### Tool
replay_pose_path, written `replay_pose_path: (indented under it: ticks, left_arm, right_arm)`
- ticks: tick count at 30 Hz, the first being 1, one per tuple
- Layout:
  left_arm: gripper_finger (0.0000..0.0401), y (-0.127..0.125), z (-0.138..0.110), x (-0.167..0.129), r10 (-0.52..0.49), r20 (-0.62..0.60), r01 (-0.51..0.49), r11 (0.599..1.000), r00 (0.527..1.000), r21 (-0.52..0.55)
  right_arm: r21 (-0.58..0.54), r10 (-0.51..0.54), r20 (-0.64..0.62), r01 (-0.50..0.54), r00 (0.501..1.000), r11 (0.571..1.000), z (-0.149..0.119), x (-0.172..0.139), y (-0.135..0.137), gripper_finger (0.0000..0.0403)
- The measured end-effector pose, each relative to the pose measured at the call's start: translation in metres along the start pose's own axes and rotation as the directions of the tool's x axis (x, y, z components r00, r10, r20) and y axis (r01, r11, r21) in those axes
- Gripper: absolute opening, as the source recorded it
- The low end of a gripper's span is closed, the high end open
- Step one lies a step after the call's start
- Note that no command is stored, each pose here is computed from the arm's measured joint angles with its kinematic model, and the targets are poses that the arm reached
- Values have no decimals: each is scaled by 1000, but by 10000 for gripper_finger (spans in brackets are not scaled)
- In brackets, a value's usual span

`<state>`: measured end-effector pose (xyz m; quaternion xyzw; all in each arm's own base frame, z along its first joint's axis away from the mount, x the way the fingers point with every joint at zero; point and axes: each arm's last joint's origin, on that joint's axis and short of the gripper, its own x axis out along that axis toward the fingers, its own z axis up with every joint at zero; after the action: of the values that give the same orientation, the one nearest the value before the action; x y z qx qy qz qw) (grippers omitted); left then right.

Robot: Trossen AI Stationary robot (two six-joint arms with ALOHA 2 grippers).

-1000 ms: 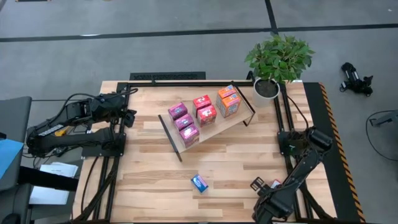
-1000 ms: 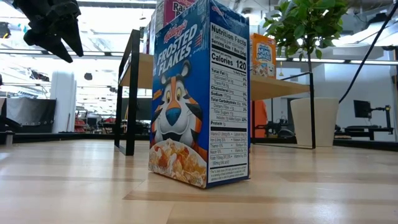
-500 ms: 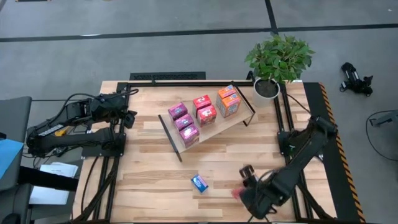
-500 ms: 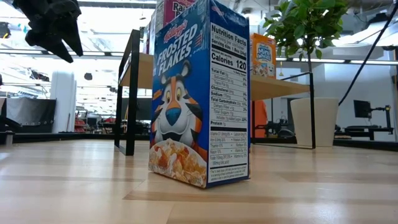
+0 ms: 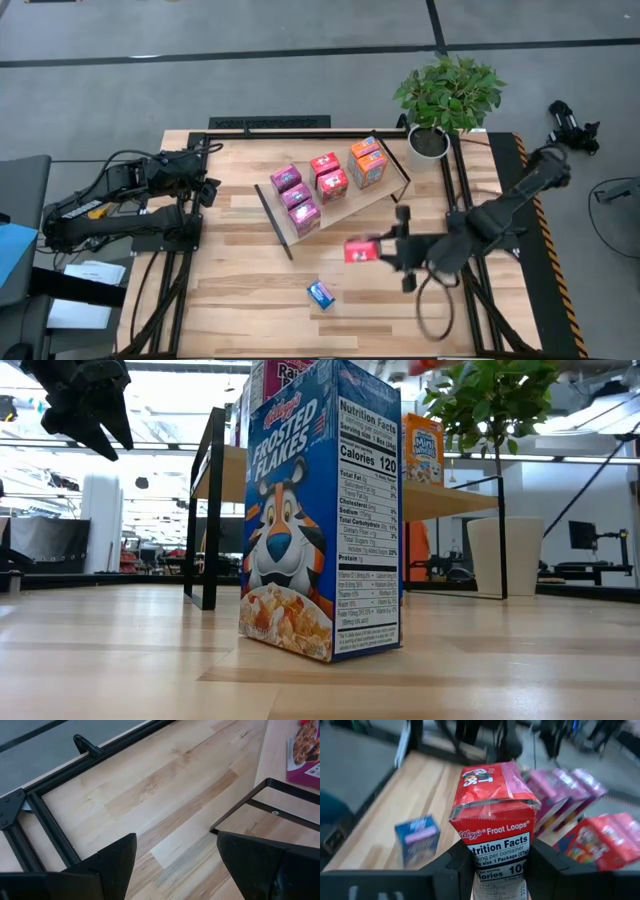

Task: Stack cereal on shelf
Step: Put the red cereal box aligned with the other red cereal boxes on the shelf

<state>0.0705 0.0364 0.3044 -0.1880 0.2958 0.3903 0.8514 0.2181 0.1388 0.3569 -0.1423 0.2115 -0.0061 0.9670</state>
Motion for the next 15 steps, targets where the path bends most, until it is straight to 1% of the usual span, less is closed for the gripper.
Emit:
replay_pose_path:
  ticks: [5,8,11,15]
  left_arm:
    - [268,0,0,0,-1,2,1,1000,1000,-1]
    - [268,0,0,0,-1,1,1,1000,1000,-1]
    - [268,0,0,0,-1,2,1,1000,1000,-3]
    - [268,0,0,0,0,1,0,1000,1000,-4]
  right_arm:
    - [40,9,194,-17,981,999,-22,-8,-35,153]
    - [18,45,292,-53,955,998,-33,-9,-52,150]
    - [16,65,350,-75,934,997,-44,-4,-70,152]
    - [43,110,381,-136,918,990,-57,7,-94,161]
